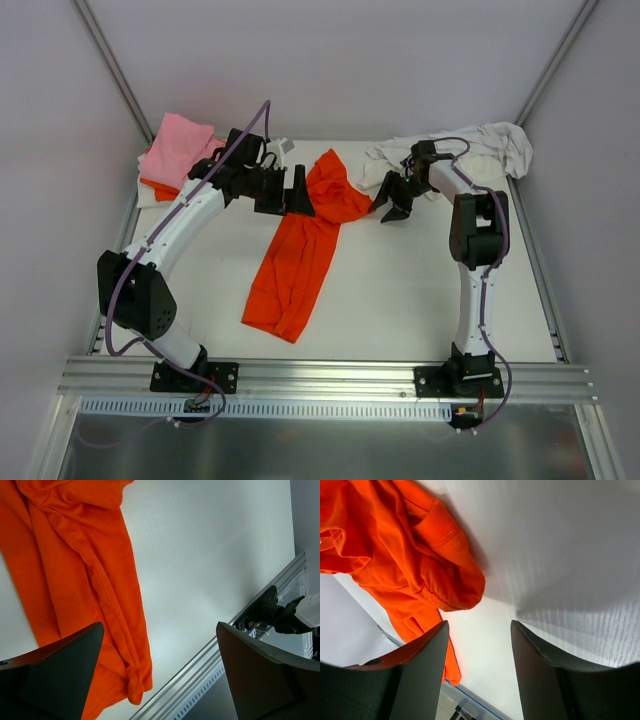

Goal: Fold and stack the t-shirts
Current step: Rotate the tshirt 90 degrees

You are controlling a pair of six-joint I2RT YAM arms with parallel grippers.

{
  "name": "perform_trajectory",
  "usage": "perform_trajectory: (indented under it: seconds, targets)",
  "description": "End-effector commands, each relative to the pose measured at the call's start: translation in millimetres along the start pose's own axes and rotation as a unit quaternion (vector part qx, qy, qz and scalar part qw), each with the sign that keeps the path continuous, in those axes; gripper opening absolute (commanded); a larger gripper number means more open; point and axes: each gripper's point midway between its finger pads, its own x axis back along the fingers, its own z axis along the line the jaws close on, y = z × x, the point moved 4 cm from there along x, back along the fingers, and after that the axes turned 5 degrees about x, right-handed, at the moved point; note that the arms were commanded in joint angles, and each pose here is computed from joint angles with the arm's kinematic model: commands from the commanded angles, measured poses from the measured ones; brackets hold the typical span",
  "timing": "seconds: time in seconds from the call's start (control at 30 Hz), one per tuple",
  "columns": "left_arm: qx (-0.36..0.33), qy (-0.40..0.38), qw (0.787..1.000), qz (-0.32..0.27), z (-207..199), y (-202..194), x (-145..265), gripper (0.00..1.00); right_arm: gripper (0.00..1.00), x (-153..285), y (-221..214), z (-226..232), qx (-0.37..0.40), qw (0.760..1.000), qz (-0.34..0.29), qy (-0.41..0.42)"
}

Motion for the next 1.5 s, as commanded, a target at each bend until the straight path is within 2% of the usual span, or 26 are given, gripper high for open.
perform_trajectory:
  seconds: [0.0,0.73,0.83,0.87,0.93,1.13,1.3,1.47]
  targets:
    - [-0.017,-0.017,1.0,-0.001,-7.9,3.6,5.4,0.99,0.57,13.8,12.0,18.9,0.021,0.999,-0.029,0.014]
    - [-0.016,-0.008,1.0,0.007,-7.1,-2.6,10.1,0.99,0.52,-12.4,35.8,30.4,0.004,0.998,-0.038,0.046]
    - [-0.013,-0.009,1.0,0.008,-7.1,-1.8,9.7,0.99,0.33,-15.4,35.2,29.2,0.001,0.998,-0.035,0.049]
    - [-0.014,-0.01,1.0,0.008,-7.5,-1.4,9.0,0.99,0.13,-16.7,34.2,29.0,0.001,0.998,-0.035,0.049]
    - [-0.013,-0.01,1.0,0.009,-8.0,-0.7,8.9,0.99,0.01,-17.1,35.3,28.7,-0.001,0.998,-0.036,0.051]
    - [-0.01,-0.011,1.0,0.009,-8.6,-2.3,10.2,0.99,0.0,-5.0,46.3,37.0,0.018,0.996,-0.073,0.048]
    - [-0.009,-0.008,1.0,0.013,-7.3,-7.0,11.9,0.99,0.0,17.0,72.6,55.9,0.046,0.989,-0.129,0.05]
    - [-0.004,-0.01,1.0,0.017,-7.7,-12.7,14.4,0.99,0.0,21.8,95.1,61.1,0.046,0.985,-0.159,0.054]
